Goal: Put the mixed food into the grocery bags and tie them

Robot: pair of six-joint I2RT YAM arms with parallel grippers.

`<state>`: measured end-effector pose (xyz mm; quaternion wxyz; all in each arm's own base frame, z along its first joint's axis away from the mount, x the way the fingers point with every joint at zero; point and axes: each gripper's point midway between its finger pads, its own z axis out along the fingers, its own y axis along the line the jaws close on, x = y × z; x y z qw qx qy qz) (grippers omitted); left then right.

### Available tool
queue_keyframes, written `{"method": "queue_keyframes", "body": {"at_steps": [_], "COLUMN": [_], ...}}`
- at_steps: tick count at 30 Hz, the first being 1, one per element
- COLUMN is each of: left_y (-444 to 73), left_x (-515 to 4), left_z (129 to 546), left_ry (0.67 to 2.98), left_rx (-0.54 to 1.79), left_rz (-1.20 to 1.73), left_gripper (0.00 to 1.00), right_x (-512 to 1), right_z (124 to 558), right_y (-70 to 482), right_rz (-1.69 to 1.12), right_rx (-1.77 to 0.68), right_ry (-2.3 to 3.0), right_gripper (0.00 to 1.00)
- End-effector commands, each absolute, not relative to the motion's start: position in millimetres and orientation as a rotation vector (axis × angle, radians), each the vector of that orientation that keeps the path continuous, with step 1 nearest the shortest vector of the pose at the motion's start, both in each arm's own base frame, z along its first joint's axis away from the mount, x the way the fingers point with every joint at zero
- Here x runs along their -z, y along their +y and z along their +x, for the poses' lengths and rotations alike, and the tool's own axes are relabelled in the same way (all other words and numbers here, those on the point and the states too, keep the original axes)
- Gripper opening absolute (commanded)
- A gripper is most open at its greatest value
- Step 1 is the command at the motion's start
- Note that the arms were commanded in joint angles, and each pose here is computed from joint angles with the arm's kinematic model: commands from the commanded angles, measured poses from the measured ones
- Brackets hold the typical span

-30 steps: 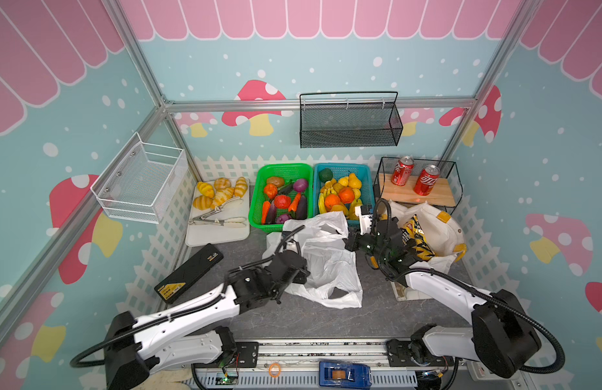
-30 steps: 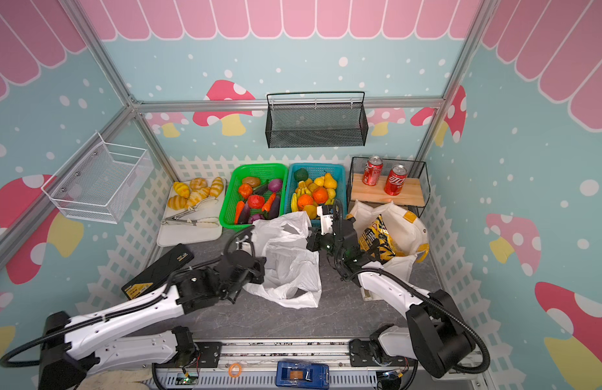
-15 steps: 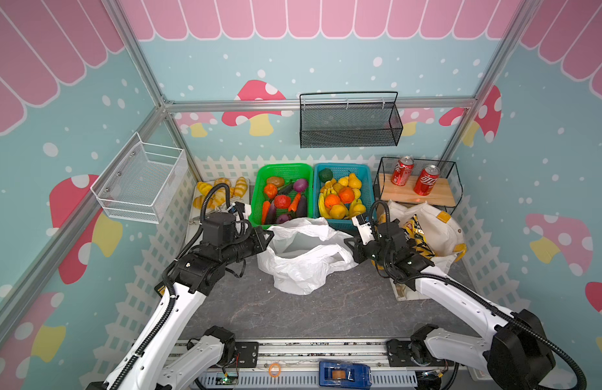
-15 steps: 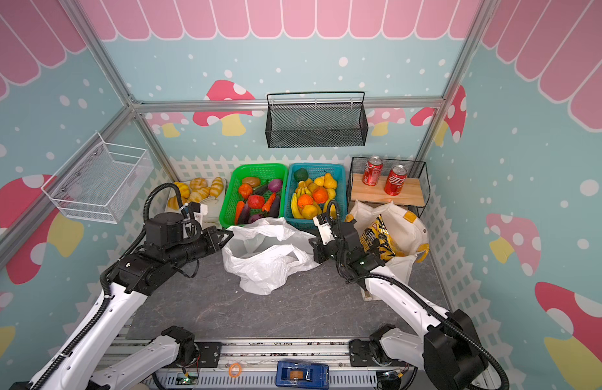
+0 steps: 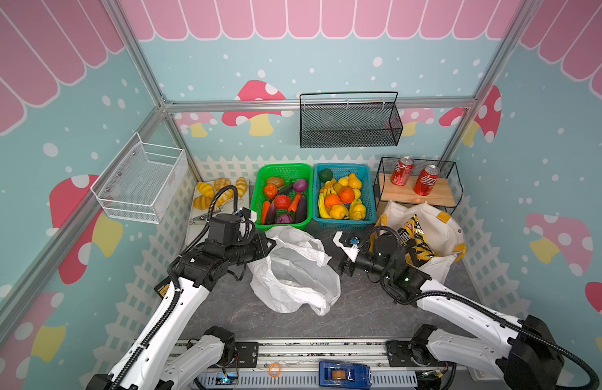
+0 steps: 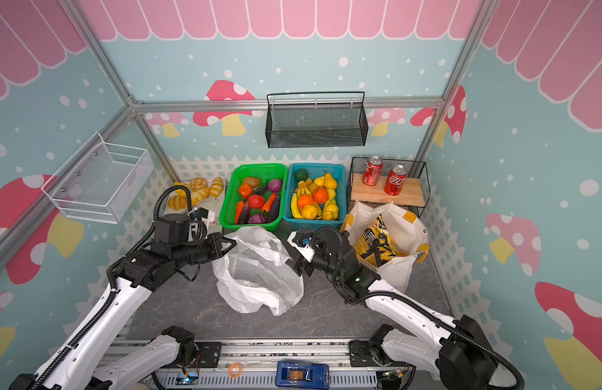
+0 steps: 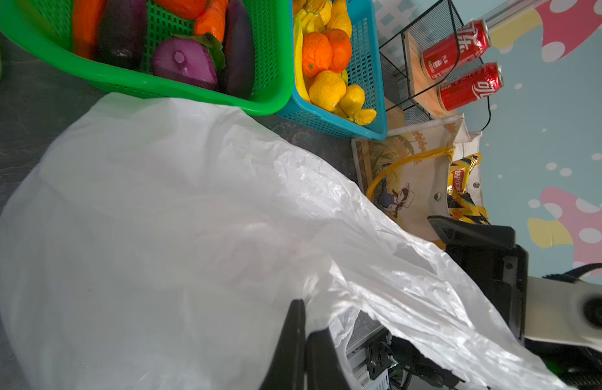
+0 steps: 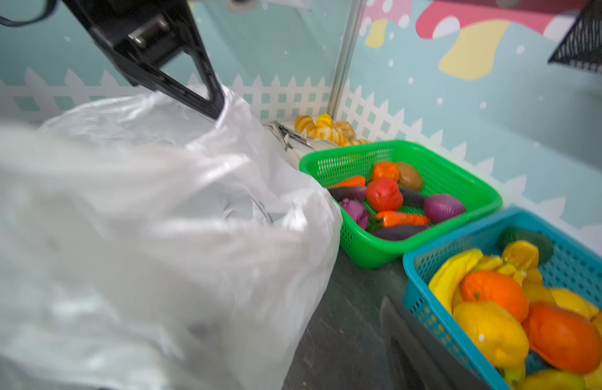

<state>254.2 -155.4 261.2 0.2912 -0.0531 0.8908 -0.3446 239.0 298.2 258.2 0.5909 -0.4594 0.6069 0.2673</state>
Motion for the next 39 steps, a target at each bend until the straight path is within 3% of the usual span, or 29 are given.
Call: {"method": "queue_keyframes", "body": {"at_steps": [1, 5, 7, 8, 12, 15, 18, 22, 25, 29, 34, 39], "left_y": [-165, -165, -158, -155, -159, -171, -180, -178, -174, -166, -154, -136], "left_x": [-258, -247, -240, -237, -227, -227, -236, -243, -242, -246, -249, -249], "left_z": [253, 256, 258, 258, 256, 254, 258, 271, 278, 284, 289, 293], "left_ry": [2.395, 2.427, 2.439, 2.441, 2.454, 2.448, 2.412, 2.346, 2.277, 2.178, 2.136, 2.110], "left_rx": [0.922, 0.844, 0.756, 0.726, 0.713, 0.792, 0.893, 0.973, 1.021, 1.066, 1.042, 1.007], "left_rz": [-0.102, -0.048, -0.010, 0.009, 0.121, 0.166, 0.118, -0.098, -0.258, -0.402, -0.488, -0.568], "left_gripper": [0.00, 0.00, 0.00, 0.00, 0.00, 0.00, 0.00, 0.00, 0.00, 0.00, 0.00, 0.00], "right_x": [-287, -319, -326, -321, -286, -261, -243, -227, -220, -214, -240, -265], "right_z": [242, 256, 283, 299, 340, 353, 364, 363, 345, 311, 293, 340], "right_y": [310, 317, 316, 312, 296, 298, 297, 281, 261, 242, 219, 184], "right_rz": [-1.077, -0.958, -0.853, -0.781, -0.492, -0.437, -0.486, -0.620, -0.684, -0.724, -0.710, -0.543], "right_rx": [-0.566, -0.643, -0.698, -0.734, -1.022, -1.025, -0.958, -0.747, -0.631, -0.613, -0.541, -0.302], "right_ry": [1.245, 1.246, 1.363, 1.458, 1.751, 1.841, 1.908, 1.991, 2.005, 2.006, 1.961, 2.022], "right_gripper": [0.74, 0.34, 0.05, 0.01, 0.00, 0.00, 0.09, 0.40, 0.55, 0.68, 0.73, 0.76]}}
